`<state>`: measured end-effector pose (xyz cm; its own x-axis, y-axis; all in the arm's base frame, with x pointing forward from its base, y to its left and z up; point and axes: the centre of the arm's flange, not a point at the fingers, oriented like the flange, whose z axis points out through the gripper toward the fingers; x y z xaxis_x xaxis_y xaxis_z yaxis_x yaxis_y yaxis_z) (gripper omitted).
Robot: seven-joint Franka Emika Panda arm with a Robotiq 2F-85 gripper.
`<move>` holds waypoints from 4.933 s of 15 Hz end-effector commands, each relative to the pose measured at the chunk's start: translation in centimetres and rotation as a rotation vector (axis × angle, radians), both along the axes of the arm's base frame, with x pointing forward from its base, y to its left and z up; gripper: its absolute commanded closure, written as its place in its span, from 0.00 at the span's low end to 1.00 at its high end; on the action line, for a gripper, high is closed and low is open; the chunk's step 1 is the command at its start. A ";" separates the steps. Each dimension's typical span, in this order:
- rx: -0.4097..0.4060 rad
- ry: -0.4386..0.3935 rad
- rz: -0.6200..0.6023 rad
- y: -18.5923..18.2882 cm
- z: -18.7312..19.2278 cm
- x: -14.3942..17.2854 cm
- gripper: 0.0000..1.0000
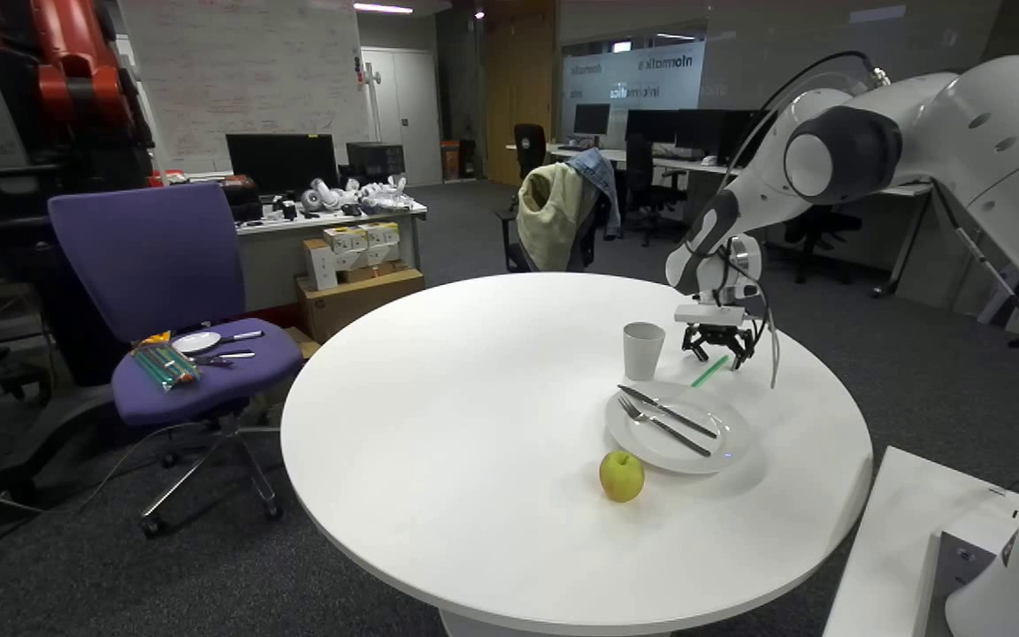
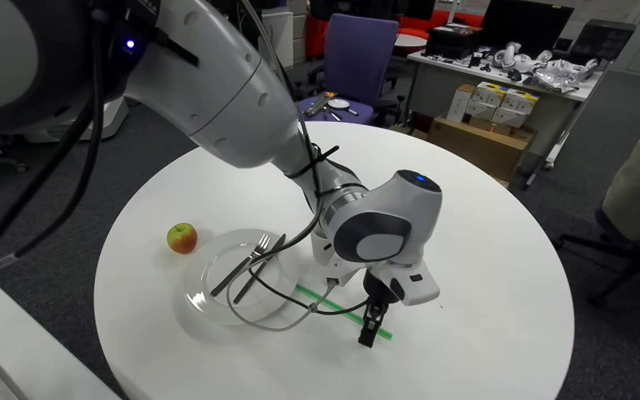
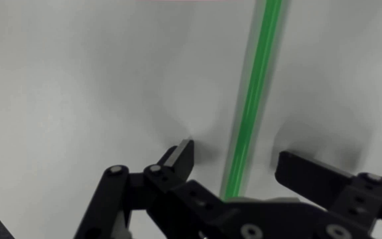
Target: Remove the green straw from the white mug and put it on the table
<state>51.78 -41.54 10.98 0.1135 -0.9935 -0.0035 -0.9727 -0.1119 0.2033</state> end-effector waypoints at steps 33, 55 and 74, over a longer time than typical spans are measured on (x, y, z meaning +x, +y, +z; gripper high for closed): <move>0.048 -0.290 0.102 -3.7 7.1 -2.0 0.00; 0.096 -0.242 0.239 1.1 2.8 -4.0 0.64; 0.036 -0.138 0.859 -1.0 2.5 1.1 1.00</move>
